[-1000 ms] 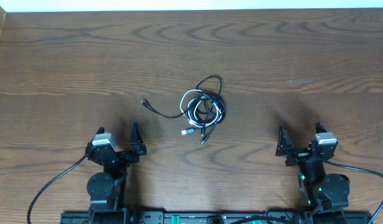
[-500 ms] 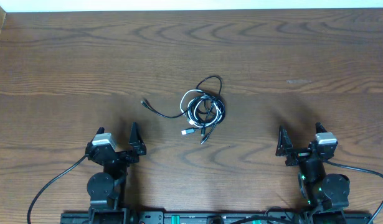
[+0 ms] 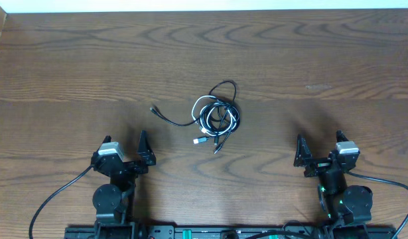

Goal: Untangle cables

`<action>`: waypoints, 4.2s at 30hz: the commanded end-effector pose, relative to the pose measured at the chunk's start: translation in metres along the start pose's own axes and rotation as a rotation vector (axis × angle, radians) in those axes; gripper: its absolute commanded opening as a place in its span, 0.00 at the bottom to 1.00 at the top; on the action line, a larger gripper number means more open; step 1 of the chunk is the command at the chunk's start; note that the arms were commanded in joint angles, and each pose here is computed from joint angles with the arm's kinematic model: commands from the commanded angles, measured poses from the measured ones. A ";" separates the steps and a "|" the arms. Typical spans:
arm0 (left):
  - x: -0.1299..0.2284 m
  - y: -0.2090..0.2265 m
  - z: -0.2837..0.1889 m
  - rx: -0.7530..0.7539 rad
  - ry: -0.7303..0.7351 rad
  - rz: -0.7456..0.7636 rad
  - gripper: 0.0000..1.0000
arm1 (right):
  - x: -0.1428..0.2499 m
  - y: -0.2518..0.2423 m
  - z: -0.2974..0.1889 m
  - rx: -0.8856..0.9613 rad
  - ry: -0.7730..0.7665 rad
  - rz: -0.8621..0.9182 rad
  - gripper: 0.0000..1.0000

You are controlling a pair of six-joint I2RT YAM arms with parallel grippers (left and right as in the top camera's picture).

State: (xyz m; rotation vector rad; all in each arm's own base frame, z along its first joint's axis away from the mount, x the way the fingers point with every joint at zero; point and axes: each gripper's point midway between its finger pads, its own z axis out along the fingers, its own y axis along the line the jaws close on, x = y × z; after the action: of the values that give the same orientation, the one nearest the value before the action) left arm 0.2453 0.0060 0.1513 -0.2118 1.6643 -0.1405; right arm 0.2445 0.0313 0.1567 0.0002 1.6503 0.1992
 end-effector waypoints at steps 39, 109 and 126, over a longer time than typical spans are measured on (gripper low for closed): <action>-0.032 -0.078 -0.024 0.433 -0.019 -0.073 0.99 | 0.001 -0.001 0.000 0.005 0.001 0.007 0.99; -0.016 -0.041 0.048 -0.166 1.124 -0.222 0.76 | 0.001 -0.001 0.000 0.005 0.001 0.007 0.99; 0.053 -0.026 0.067 -0.246 1.346 -0.230 0.07 | 0.001 -0.001 0.000 0.005 0.001 0.007 0.99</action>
State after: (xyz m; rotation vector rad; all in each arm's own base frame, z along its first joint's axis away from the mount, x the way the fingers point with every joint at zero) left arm 0.3043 -0.0292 0.1005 -0.5717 2.9912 -0.3000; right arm 0.2446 0.0310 0.1566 0.0016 1.6506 0.1976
